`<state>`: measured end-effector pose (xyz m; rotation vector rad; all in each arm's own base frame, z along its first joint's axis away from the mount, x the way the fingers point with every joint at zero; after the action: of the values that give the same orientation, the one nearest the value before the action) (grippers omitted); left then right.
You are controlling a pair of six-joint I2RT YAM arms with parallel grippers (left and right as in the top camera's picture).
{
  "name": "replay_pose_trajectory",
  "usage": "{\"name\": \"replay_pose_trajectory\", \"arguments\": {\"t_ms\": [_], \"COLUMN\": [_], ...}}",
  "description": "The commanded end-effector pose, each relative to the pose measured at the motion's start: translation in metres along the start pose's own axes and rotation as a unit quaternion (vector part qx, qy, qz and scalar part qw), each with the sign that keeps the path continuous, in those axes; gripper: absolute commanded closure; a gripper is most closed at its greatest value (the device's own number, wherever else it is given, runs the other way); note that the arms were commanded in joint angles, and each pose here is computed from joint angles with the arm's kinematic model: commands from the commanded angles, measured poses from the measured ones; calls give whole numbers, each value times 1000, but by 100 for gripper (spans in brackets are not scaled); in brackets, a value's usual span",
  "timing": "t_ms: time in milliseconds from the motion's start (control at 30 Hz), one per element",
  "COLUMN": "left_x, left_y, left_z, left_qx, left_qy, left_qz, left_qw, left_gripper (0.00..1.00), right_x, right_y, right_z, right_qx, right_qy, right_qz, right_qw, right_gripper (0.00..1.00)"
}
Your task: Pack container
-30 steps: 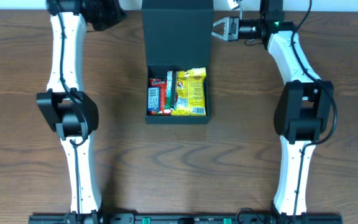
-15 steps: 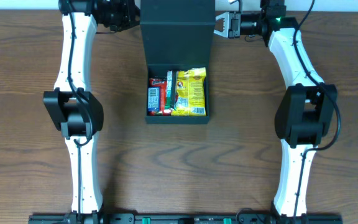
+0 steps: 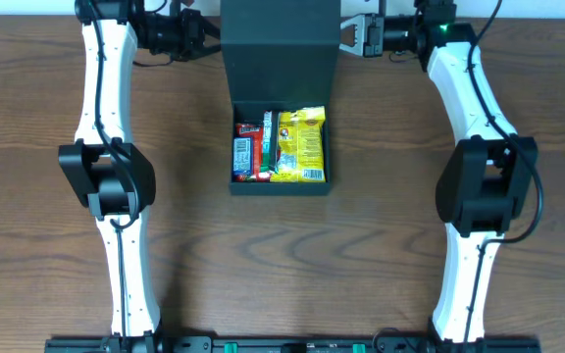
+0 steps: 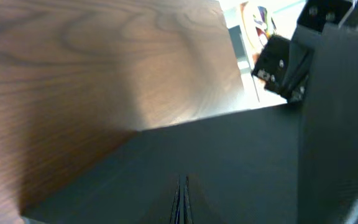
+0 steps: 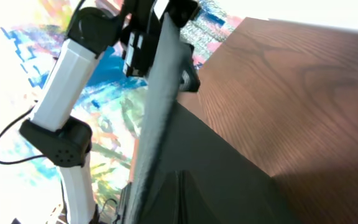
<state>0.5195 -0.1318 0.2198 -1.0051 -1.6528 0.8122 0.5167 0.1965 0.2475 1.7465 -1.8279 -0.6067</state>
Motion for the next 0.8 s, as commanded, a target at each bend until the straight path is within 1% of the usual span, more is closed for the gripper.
{"name": "replay_pose_trajectory", "arguments": {"t_ms": [0,200,400,767], "left_x": [-4,2,12,24], "left_y": [1,-5,-13,-34], "left_z": [8,16,24,45], "left_qx": [-35,-57,-77,-134], "left_qy": [13,22,27,50], "left_qz": [24,21,4,-1], "left_qw": [999,998,997,990], "left_gripper": [94,94,94,94], "right_x": [-1,-2,-3,-3], "right_y": [27,27,34,34], "right_z": [-13,-13,-13,-13], "right_qx": [14,10,-2,-12], "right_qy": [1,1,4,5], "right_qz": [-22,-24,-44,-44], "right_qw": [1000,1000,999,999], "right_gripper": [98,98,98,98]}}
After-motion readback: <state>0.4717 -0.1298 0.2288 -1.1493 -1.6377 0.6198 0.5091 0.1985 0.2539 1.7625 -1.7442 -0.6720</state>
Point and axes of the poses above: each gripper's point midway between its finger pads, its own x axis back along the fingers, its own y axis along the line the jaws close on, z = x × y, the point moved 1 cm from there along x, back along the fingers, and after that the axes turned 9 degrees about x, right-handed, at the moved point
